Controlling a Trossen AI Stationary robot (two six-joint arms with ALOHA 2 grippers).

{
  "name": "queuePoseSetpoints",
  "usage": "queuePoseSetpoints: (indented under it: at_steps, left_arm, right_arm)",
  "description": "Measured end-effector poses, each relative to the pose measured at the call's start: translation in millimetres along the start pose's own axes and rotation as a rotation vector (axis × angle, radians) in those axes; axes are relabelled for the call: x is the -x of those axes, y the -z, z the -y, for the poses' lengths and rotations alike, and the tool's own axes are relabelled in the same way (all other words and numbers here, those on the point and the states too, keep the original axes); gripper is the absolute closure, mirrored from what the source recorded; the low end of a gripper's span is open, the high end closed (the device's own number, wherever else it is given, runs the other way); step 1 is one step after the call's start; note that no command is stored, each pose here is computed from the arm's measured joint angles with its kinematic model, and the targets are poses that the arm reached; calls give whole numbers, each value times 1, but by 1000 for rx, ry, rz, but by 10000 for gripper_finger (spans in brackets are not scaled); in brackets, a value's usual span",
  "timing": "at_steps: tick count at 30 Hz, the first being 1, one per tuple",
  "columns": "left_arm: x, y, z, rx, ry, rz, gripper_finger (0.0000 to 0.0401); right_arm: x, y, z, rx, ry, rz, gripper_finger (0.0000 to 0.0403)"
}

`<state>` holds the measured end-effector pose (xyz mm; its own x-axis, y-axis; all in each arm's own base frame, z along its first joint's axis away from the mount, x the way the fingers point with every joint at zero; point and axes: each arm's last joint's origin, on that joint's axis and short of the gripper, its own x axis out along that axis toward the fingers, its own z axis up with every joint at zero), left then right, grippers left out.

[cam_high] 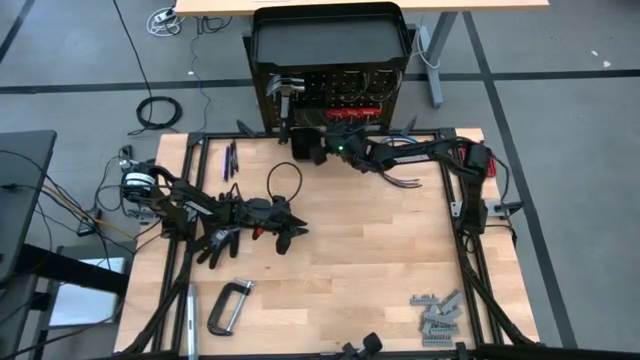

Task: Hang tools onto peg board
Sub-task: Hang the red allen wrench on the peg board

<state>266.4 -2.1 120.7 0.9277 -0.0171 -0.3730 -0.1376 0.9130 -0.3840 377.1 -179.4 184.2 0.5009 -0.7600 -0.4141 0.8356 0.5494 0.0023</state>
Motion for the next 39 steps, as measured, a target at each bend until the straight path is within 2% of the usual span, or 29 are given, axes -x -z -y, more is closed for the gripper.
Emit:
queuePoseSetpoints:
  at_steps: [4, 10, 20, 25, 39]
  left_arm:
    - [0, 0, 0, -5, -9, 0, 276]
    - [0, 0, -1, -28, -45, 15, 276]
    - [0, -1, -3, -29, -98, 39, 276]
    - [0, -1, -3, -29, -101, 40, 276]
    - [0, -1, -3, -27, -105, 42, 276]
  right_arm:
    - [-15, 7, 0, 41, 54, 6, 400]
    - [-27, 1, 12, 60, 106, 27, 400]
    - [-29, -2, 15, 155, 72, 28, 400]
    - [-29, -3, 15, 109, 27, 32, 400]
    - [-33, -4, 22, 78, 29, 22, 390]
